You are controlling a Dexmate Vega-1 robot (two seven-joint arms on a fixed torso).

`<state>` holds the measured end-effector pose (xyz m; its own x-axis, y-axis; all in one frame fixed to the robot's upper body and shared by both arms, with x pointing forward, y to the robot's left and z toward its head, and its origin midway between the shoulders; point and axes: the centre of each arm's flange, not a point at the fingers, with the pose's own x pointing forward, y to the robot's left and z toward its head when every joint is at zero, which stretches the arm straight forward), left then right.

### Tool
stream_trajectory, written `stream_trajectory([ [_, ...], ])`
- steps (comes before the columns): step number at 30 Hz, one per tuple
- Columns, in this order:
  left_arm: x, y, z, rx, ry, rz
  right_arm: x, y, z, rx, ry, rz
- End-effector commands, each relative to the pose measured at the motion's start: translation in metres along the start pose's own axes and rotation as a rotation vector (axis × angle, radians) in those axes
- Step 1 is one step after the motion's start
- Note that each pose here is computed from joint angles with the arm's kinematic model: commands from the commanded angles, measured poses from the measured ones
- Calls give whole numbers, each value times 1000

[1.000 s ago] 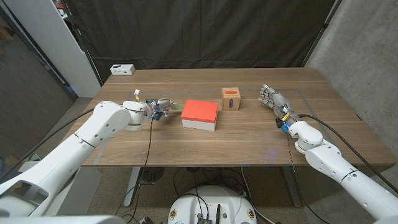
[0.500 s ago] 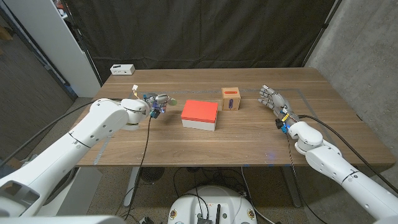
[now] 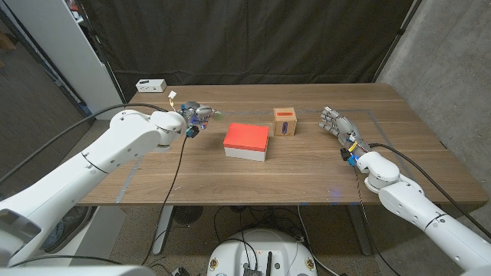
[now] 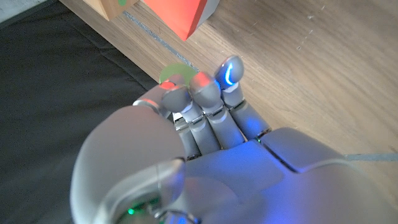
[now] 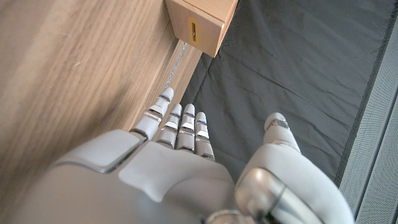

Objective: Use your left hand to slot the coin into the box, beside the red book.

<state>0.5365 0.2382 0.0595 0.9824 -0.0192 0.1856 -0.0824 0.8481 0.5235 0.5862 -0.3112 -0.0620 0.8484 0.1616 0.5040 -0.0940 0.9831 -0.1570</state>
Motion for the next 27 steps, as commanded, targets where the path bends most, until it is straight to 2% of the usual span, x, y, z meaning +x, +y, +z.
stream_trajectory([
  [1, 4, 1, 30, 115, -69, -28, -10, 1, 3, -10, -2, -19],
  [9, 9, -2, 45, 139, -102, -60, -14, 1, 8, -18, -9, -31],
  [20, 10, 3, 60, 155, -141, -73, -18, 5, 11, -19, -4, -35],
  [24, 13, 2, 70, 164, -153, -82, -20, 6, 11, -20, -5, -36],
  [26, 15, -1, 82, 187, -166, -95, -21, 6, 11, -20, -7, -36],
  [27, 15, -1, 82, 188, -166, -95, -21, 6, 11, -20, -8, -36],
])
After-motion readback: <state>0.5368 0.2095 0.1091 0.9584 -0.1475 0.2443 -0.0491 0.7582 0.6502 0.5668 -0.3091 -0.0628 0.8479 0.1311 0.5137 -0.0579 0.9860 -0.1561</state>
